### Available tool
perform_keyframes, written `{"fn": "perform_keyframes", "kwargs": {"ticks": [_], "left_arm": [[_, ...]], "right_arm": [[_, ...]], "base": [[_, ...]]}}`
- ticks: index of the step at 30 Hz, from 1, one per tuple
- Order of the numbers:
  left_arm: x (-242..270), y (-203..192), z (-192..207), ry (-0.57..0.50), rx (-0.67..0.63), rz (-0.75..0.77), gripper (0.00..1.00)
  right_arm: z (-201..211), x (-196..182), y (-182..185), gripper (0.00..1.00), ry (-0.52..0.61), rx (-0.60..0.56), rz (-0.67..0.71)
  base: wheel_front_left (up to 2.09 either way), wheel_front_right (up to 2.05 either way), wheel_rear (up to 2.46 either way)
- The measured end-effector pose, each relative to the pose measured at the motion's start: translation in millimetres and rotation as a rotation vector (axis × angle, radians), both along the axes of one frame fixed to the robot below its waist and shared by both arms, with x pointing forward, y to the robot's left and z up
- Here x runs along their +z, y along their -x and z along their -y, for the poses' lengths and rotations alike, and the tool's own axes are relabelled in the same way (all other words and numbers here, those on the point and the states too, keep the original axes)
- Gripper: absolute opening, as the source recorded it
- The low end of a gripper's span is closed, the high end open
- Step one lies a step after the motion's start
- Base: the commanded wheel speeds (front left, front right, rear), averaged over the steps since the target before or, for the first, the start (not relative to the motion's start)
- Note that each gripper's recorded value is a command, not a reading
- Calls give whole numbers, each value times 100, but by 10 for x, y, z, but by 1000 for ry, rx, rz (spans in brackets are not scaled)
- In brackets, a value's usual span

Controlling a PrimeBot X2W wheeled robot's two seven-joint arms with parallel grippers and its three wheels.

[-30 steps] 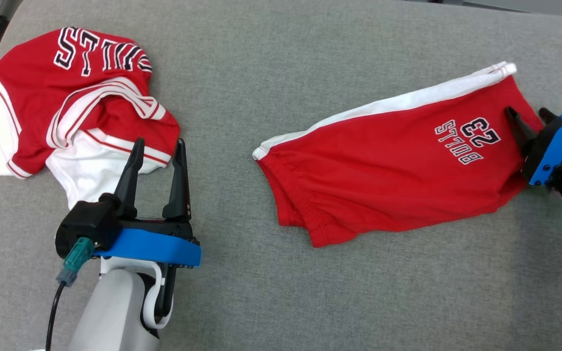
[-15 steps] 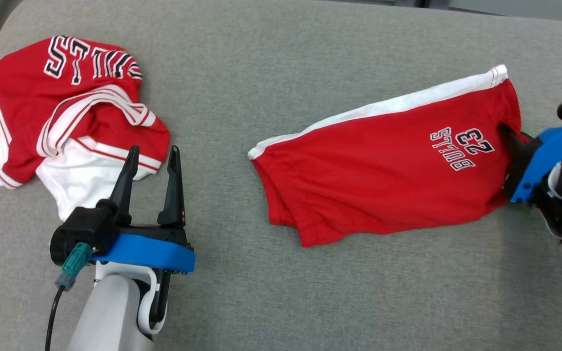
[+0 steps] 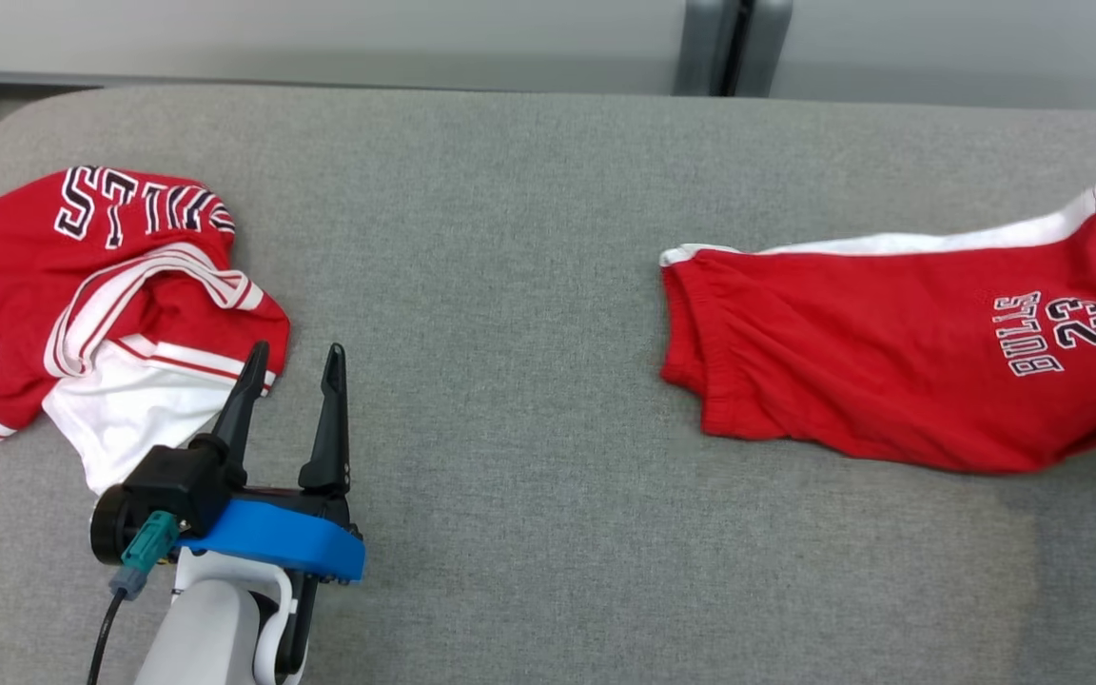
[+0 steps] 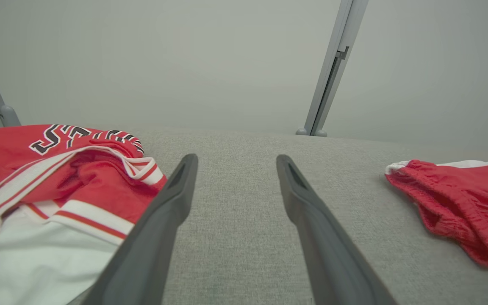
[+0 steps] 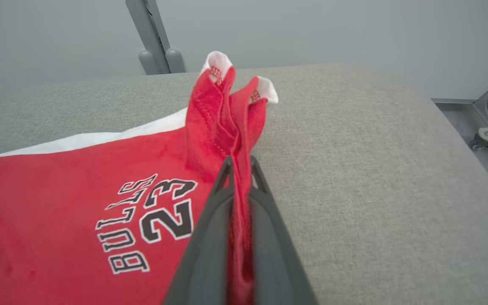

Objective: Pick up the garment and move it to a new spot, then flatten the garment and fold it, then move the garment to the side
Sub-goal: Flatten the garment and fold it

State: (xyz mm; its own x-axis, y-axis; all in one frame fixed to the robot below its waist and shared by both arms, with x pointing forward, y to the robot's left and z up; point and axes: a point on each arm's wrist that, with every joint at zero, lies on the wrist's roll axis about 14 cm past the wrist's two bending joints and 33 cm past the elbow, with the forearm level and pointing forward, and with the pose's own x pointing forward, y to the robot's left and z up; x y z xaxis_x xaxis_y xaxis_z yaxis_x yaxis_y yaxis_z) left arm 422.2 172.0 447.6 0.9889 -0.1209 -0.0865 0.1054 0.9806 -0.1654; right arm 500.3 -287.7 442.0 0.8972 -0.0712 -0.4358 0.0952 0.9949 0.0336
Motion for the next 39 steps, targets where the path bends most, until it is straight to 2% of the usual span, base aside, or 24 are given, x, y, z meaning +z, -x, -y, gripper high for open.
{"fn": "perform_keyframes", "kwargs": {"ticks": [5,14,20,26,27,28,35,39], "left_arm": [[63,62,59,4,-22,11,100],[63,152,43,-11,-35,5,100],[54,185,11,-4,-21,-2,100],[37,214,-15,-1,-11,-12,100],[24,221,-20,0,-9,-17,100],[13,224,-26,0,-8,-20,100],[42,173,-25,5,-6,-9,100],[72,168,-18,13,-3,1,100]], "right_arm": [[-202,175,47,0,3,40,31],[-1365,253,-39,0,-43,307,4],[-2098,96,-73,0,-72,471,-77],[-2477,-138,-40,0,-73,558,-151],[-2503,-166,-41,23,-73,564,-156],[-2529,-175,-48,100,-76,568,-152],[-2555,138,-175,100,-184,540,-17],[-2198,484,-294,100,-181,473,121]], "base": [[0,0,0],[0,0,0],[0,0,0],[0,0,0],[0,0,0],[0,0,0],[0,0,0],[0,0,0]]}}
